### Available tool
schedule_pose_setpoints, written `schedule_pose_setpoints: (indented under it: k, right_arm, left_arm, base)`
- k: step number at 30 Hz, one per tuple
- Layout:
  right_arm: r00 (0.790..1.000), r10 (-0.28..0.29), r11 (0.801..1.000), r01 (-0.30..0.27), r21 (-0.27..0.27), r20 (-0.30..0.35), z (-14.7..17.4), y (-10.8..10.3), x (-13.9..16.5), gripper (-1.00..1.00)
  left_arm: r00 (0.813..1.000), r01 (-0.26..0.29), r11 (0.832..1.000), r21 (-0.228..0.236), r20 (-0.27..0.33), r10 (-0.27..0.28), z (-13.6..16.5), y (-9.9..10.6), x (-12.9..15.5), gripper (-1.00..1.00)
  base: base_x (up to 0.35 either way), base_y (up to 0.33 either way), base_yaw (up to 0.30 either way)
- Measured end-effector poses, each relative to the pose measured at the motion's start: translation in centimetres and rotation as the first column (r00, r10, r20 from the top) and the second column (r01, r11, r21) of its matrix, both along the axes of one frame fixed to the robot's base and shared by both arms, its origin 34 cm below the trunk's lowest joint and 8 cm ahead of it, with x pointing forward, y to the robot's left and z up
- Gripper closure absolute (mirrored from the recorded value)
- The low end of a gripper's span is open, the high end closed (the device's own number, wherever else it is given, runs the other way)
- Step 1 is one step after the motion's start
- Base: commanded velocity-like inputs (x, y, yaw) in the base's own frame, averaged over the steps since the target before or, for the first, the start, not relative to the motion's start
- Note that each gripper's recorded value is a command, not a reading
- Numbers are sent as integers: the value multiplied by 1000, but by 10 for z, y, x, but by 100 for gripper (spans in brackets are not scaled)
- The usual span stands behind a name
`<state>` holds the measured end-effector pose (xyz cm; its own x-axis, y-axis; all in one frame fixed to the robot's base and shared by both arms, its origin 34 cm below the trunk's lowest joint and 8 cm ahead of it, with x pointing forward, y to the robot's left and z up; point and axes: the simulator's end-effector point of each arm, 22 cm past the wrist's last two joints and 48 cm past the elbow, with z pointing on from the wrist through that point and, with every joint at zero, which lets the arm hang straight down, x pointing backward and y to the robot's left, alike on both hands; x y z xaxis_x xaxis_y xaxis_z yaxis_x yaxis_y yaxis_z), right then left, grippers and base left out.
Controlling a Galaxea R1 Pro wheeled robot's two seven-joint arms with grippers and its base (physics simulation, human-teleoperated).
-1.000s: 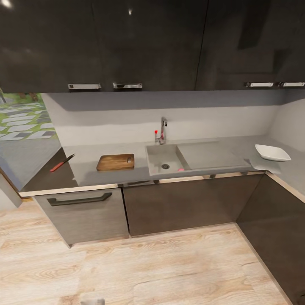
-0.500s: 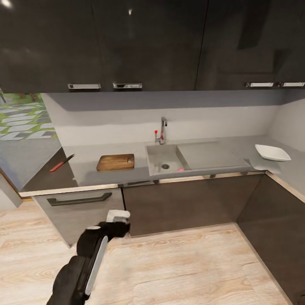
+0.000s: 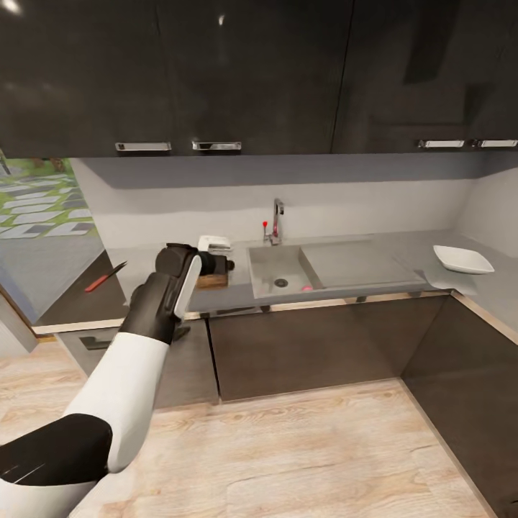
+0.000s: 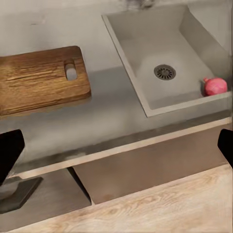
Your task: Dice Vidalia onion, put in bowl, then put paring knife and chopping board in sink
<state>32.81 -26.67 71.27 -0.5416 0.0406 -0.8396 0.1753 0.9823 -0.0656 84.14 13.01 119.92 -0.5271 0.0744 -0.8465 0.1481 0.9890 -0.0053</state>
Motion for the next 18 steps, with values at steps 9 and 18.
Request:
schedule_pose_setpoints:
  k: [9,18]
  right_arm:
    - [1000,-8,1000,8,0,-1,0,-1,0,-100]
    - [1000,-23,1000,23,-3,2,1,-2,-1,-100]
  left_arm:
    - [999,36,999,7,35,-37,21,-12,2,-100]
    - [994,78,995,68,74,-83,34,-28,-3,-100]
  base:
    - [0,0,0]
    - [47,-4,-108]
